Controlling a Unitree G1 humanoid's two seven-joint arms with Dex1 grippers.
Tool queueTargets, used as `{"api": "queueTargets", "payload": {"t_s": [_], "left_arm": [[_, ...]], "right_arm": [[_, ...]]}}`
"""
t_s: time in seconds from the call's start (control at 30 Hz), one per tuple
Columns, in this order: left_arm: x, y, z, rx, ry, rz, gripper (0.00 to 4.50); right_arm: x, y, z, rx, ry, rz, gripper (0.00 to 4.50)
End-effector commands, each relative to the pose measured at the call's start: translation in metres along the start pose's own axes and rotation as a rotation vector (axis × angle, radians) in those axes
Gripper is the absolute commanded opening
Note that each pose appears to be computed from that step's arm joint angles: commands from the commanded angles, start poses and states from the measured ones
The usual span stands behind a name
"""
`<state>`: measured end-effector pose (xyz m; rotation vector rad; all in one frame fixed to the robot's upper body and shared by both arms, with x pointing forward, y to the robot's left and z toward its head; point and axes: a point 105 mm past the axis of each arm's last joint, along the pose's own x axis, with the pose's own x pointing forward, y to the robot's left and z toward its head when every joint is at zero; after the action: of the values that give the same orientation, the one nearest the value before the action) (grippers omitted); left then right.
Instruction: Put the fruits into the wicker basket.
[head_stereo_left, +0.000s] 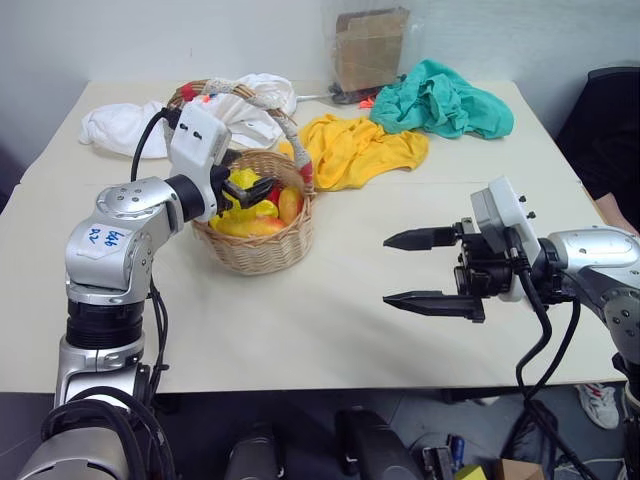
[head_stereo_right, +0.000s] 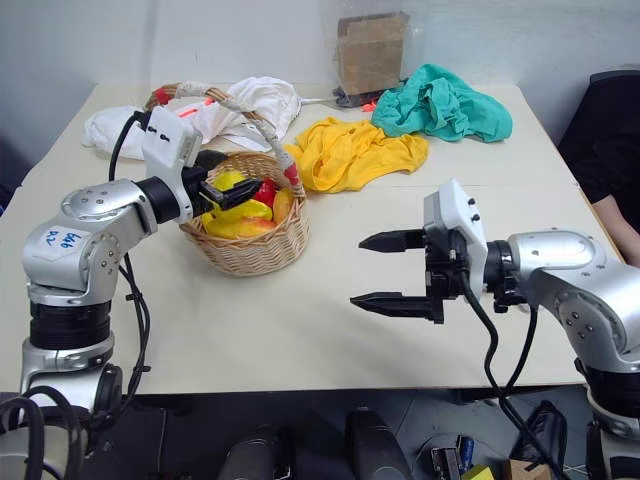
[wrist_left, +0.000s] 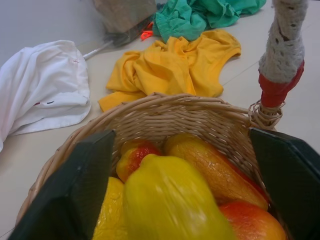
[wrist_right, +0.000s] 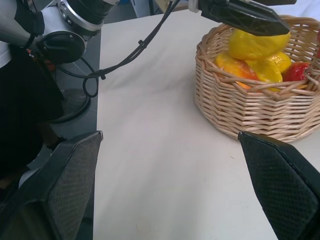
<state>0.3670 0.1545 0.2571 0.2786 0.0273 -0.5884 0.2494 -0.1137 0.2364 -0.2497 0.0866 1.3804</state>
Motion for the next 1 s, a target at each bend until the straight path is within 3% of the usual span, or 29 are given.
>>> {"api": "queueTargets", "payload": {"t_s": [0.03,0.2,0.37,0.43,0.6,0.77,1.0], "left_arm": [[-0.023,0.001,0.02,-0.007,-0.082,-0.038,4.47],[-0.072,-0.027,0.046,-0.061,-0.208,-0.364,4.47],[-0.124,-0.071,0.06,0.011,-0.216,-0.767,4.47],[-0.131,-0.08,0.058,0.017,-0.19,-0.853,4.47],[-0.123,-0.087,0.05,0.04,-0.168,-0.897,4.47],[-0.11,-0.095,0.045,0.081,-0.173,-0.925,4.47],[-0.105,-0.092,0.05,0.108,-0.196,-0.921,4.47]], "right_arm": [[-0.005,-0.001,0.016,-0.042,-0.054,-0.035,4.5],[-0.018,-0.007,0.016,-0.036,-0.043,-0.119,4.5],[-0.079,-0.048,0.008,-0.025,0.005,-0.525,4.5],[-0.112,-0.065,-0.012,0.025,0.085,-0.743,4.5],[-0.14,-0.071,-0.061,0.179,0.194,-0.937,4.5],[-0.14,-0.09,-0.098,0.24,0.214,-1.088,4.5],[-0.126,-0.106,-0.139,0.358,0.197,-1.129,4.5]]}}
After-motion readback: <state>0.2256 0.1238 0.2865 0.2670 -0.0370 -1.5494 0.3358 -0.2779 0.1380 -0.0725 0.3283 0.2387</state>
